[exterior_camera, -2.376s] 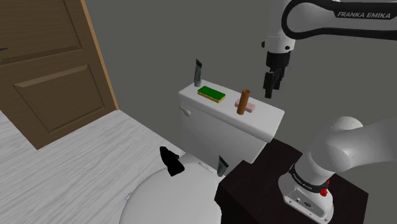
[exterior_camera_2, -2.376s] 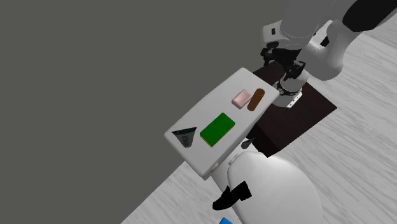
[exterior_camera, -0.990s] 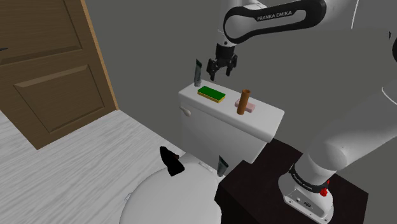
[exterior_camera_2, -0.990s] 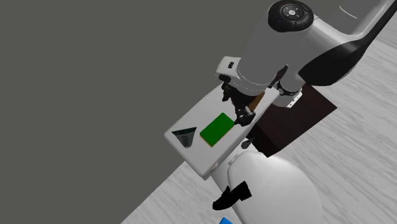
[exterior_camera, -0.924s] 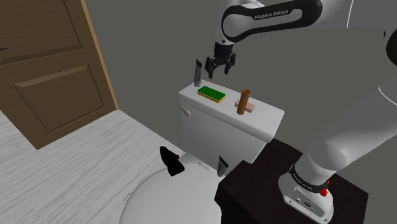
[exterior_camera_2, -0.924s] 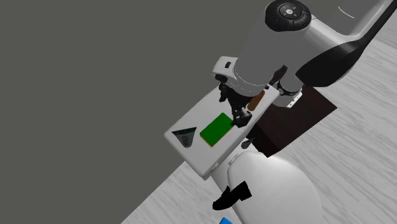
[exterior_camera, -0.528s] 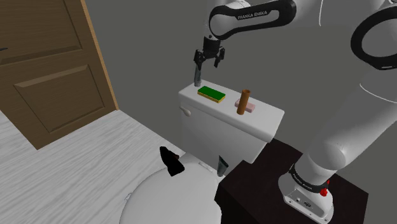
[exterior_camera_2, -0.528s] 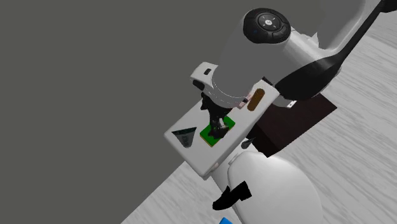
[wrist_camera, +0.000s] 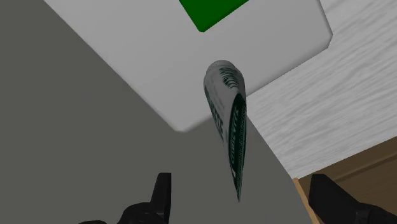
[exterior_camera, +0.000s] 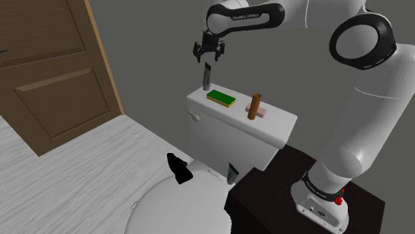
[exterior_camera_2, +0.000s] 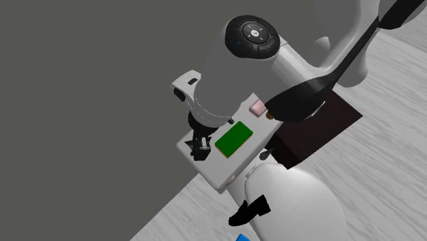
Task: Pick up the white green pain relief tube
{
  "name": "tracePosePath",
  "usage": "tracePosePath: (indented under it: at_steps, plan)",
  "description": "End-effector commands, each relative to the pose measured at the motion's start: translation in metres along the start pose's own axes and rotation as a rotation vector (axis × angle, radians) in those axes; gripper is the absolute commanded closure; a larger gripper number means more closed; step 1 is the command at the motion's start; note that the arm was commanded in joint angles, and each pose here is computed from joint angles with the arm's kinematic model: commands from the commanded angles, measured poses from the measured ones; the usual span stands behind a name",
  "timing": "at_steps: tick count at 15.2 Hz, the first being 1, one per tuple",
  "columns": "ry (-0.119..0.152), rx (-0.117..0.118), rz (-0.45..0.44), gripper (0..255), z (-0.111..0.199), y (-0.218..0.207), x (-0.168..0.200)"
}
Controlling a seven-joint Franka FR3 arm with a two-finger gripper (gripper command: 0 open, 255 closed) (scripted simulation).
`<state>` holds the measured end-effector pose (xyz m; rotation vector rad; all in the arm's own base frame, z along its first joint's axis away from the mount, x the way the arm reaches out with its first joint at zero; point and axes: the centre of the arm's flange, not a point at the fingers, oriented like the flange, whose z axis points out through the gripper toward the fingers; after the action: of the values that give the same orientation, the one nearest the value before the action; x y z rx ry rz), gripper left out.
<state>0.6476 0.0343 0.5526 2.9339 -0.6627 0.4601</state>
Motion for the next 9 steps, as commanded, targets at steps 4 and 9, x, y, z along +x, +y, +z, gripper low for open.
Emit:
tracePosePath:
  at_steps: [4,9]
  plan:
    - [0.007,-0.001,0.008,0,0.023,-0.003,-0.003]
    - [0.007,-0.001,0.008,255,0.035,-0.003,-0.007]
